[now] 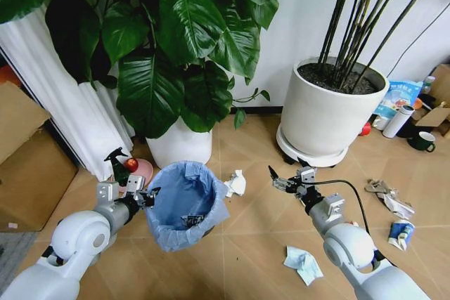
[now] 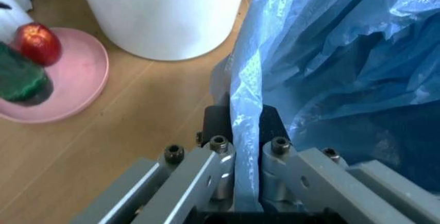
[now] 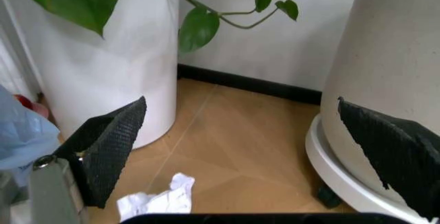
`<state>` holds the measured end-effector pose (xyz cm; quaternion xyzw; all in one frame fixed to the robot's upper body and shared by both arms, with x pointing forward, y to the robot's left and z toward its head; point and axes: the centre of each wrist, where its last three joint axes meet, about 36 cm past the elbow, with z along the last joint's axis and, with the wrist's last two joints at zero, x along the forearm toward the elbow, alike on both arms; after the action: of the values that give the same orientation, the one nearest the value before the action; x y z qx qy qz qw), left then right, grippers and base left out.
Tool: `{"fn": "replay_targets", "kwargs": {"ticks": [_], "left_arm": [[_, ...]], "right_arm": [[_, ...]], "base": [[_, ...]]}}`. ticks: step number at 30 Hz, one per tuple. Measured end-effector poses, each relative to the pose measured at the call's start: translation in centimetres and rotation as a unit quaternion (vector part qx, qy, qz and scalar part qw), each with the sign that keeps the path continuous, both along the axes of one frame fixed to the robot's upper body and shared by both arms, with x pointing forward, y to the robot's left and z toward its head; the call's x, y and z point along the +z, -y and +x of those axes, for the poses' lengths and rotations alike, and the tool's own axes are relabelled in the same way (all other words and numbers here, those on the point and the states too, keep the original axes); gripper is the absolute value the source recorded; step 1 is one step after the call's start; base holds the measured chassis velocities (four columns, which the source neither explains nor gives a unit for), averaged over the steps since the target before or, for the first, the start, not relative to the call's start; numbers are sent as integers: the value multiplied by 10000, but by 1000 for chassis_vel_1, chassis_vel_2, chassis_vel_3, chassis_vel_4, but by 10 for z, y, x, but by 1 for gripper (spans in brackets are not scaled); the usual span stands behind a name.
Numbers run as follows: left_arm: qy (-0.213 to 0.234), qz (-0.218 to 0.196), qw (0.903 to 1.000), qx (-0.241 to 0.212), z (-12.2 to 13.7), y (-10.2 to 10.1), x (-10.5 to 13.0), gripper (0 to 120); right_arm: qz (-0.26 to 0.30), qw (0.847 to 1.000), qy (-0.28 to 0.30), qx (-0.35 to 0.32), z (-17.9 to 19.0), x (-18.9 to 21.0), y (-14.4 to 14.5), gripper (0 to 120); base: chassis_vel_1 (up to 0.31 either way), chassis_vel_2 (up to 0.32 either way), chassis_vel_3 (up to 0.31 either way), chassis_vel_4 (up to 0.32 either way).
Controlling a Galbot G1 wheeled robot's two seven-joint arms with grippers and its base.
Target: Pick up the trash bin and place the garbage on the floor into it.
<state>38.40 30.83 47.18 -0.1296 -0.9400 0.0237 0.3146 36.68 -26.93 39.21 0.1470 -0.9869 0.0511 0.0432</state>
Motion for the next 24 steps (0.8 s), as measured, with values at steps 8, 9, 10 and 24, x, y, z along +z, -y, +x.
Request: {"fn": "replay_targets", "kwargs": {"ticks": [8, 9, 10, 24], "left_arm": [[6, -10, 10000, -19, 2, -5, -4, 0], [20, -2, 10000, -36, 4, -9, -5, 0], [27, 0, 10000, -47, 4, -10, -6, 0], [176, -48, 9997, -144, 17, -33, -6, 0]], "right_arm": [[-214, 9995, -81, 211, -11, -9, 24, 100], [-302, 9988, -120, 377, -14, -11, 35, 100], [-356, 9980, -146, 509, -17, -12, 43, 100], [-1123, 9768, -1464, 1083, -117, -69, 142, 100]], "base": [[-61, 49, 49, -51], [0, 0, 0, 0], [0, 0, 0, 0], [0, 0, 0, 0]]}}
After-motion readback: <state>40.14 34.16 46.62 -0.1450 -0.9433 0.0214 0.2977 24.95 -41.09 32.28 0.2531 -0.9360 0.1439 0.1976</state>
